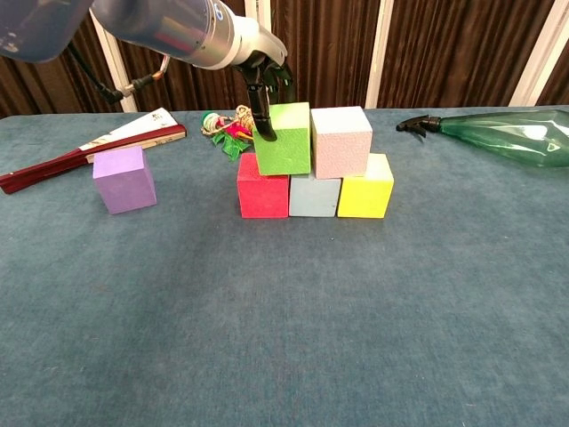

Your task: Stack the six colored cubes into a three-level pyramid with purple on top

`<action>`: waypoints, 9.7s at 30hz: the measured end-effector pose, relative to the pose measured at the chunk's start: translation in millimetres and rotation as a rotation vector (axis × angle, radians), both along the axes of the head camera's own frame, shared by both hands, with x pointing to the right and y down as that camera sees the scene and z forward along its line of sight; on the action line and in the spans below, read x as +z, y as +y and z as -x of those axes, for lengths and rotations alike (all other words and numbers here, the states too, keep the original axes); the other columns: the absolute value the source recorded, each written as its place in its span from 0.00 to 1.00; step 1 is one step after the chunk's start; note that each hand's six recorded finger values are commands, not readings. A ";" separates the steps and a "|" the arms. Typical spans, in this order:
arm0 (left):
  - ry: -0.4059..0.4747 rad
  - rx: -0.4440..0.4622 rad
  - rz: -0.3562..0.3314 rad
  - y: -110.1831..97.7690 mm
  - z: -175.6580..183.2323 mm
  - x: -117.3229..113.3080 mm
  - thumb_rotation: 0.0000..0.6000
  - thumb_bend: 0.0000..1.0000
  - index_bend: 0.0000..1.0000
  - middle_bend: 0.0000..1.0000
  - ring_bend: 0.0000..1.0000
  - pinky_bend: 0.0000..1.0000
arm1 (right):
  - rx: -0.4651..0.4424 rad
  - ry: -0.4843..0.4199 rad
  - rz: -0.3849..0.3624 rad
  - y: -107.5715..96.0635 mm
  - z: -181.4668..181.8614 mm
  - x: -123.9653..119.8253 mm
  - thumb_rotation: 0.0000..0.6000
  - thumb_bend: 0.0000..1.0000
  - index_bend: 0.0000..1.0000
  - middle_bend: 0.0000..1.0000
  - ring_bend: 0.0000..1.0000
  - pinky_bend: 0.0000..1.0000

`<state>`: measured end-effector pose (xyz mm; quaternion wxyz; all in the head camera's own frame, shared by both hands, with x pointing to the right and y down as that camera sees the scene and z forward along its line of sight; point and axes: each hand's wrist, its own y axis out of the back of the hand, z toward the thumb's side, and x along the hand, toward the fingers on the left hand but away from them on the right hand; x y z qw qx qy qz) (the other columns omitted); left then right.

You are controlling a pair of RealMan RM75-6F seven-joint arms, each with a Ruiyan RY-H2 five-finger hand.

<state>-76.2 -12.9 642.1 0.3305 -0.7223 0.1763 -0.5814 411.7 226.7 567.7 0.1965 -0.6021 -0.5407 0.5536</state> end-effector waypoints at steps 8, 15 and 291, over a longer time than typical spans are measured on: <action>-0.014 0.000 -0.011 -0.8 0.3 -0.5 1.00 0.30 0.24 0.28 0.00 0.00 | 0.003 -0.001 0.000 -0.2 -0.4 -0.1 1.00 0.25 0.11 0.05 0.05 0.00; -0.021 -0.003 -0.010 0.0 1.6 0.4 1.00 0.30 0.24 0.28 0.00 0.00 | 0.005 -0.003 -0.003 -0.3 -0.6 -0.7 1.00 0.25 0.11 0.05 0.05 0.00; 0.112 -0.027 0.042 75.5 96.9 8.8 1.00 0.21 0.07 0.13 0.00 0.00 | -0.383 0.001 0.321 -111.9 238.0 84.2 1.00 0.25 0.14 0.05 0.05 0.00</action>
